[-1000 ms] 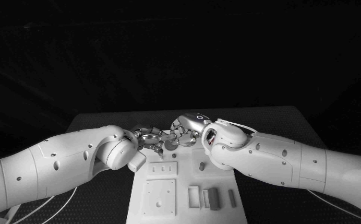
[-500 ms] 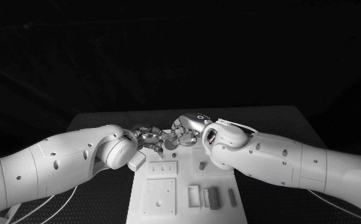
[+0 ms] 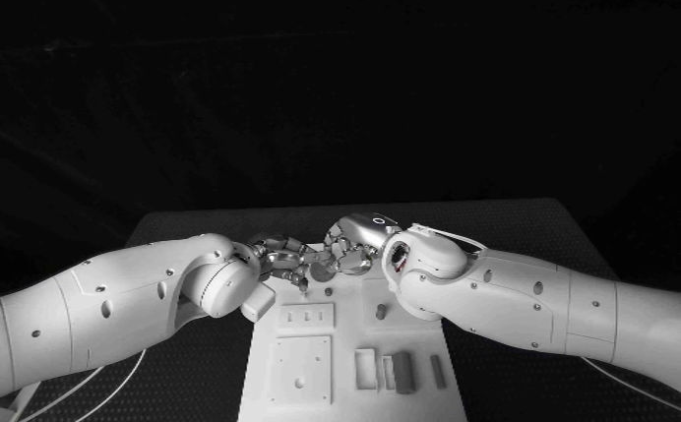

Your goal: Assemble the parts on the task board

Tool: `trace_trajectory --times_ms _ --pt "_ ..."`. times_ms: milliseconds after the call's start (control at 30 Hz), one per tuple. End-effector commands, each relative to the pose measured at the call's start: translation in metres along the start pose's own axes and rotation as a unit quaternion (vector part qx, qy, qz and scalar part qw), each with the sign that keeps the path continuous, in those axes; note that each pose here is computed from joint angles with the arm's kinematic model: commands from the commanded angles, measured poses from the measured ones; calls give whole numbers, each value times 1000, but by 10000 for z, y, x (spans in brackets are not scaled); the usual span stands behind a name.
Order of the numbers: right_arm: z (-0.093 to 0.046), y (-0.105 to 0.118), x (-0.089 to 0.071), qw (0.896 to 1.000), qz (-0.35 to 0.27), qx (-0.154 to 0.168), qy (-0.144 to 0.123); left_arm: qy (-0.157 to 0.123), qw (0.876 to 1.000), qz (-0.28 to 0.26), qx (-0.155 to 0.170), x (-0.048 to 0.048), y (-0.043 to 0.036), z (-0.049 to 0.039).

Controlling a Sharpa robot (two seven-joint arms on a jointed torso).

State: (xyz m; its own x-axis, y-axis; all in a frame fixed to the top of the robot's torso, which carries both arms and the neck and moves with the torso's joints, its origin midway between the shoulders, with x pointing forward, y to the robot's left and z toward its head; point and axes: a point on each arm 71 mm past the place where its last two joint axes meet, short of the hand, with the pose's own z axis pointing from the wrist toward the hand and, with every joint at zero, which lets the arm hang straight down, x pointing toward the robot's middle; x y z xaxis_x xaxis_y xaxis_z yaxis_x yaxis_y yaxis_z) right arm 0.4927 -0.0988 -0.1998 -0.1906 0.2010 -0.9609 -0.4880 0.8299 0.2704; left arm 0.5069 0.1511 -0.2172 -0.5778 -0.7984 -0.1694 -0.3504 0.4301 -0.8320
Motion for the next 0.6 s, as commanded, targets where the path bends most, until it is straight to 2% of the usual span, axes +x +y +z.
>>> trace_trajectory --times_ms 33,600 --pt "-5 24 20 1000 -4 -3 5 6 1000 1 6 17 -30 3" --pt "-15 41 22 1000 -3 -5 6 -10 1000 -2 0 -10 -21 7"
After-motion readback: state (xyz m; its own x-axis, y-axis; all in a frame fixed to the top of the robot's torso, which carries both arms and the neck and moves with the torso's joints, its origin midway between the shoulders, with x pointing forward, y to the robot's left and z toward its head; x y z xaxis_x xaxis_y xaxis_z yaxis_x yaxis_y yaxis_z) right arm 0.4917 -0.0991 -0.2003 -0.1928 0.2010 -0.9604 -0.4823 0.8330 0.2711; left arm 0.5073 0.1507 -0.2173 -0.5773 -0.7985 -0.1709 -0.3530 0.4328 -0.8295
